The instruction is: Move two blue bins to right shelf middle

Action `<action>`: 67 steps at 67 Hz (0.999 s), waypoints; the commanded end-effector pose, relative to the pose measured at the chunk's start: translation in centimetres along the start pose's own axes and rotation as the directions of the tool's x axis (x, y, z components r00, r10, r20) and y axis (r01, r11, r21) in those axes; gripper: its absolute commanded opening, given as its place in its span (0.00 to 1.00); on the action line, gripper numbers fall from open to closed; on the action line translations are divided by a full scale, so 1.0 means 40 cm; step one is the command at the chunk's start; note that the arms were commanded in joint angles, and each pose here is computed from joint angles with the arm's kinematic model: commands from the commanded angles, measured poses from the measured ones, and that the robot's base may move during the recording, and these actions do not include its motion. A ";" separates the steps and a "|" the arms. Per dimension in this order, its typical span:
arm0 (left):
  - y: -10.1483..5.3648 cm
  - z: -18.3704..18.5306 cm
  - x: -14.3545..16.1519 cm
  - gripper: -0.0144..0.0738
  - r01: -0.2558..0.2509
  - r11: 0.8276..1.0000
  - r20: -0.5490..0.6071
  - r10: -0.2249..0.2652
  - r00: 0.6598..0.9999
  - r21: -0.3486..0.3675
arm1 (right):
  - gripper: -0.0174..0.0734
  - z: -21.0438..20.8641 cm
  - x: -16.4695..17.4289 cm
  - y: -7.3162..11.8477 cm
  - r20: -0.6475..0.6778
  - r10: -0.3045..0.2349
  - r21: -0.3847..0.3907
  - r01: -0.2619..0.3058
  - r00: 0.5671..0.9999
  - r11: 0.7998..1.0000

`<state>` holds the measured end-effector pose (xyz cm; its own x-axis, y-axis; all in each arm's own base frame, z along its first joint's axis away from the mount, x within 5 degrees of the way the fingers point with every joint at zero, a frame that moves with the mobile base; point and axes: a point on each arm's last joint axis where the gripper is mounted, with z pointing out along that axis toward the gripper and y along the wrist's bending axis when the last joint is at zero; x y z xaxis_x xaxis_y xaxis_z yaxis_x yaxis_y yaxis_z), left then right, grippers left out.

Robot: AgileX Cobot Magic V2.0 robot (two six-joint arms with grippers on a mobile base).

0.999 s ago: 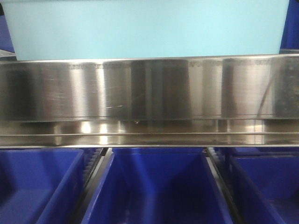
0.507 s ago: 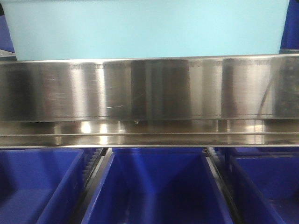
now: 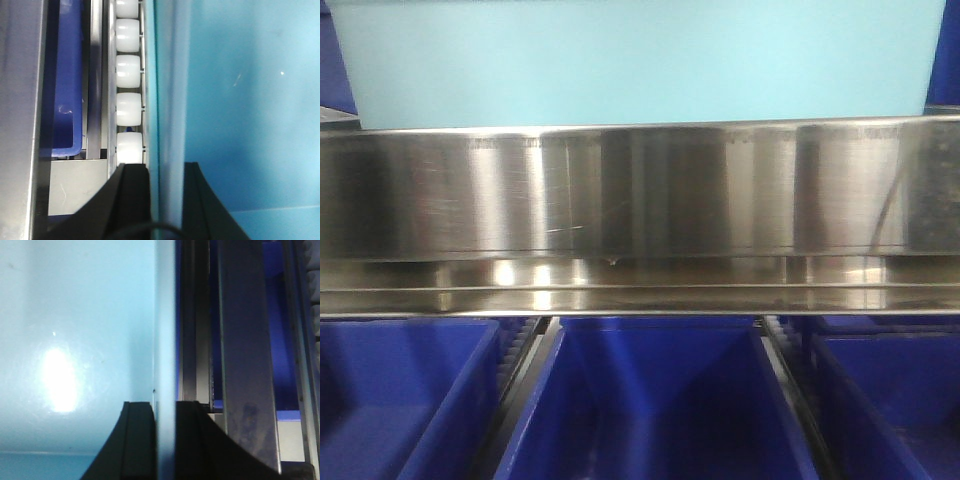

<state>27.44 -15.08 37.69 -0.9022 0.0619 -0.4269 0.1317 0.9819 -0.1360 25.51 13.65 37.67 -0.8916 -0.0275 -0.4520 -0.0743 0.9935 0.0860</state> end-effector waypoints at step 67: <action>-0.031 -0.074 -0.029 0.04 -0.042 0.997 0.161 0.052 0.986 -0.062 | 0.01 -0.048 -0.024 -0.004 0.079 0.002 -0.007 -0.002 0.997 1.000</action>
<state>27.38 -15.64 39.58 -0.8575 0.0859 -0.5073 0.1342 0.9892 -0.0592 25.46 13.64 38.51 -0.8862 -0.0194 -0.4628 -0.0718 0.9928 0.0957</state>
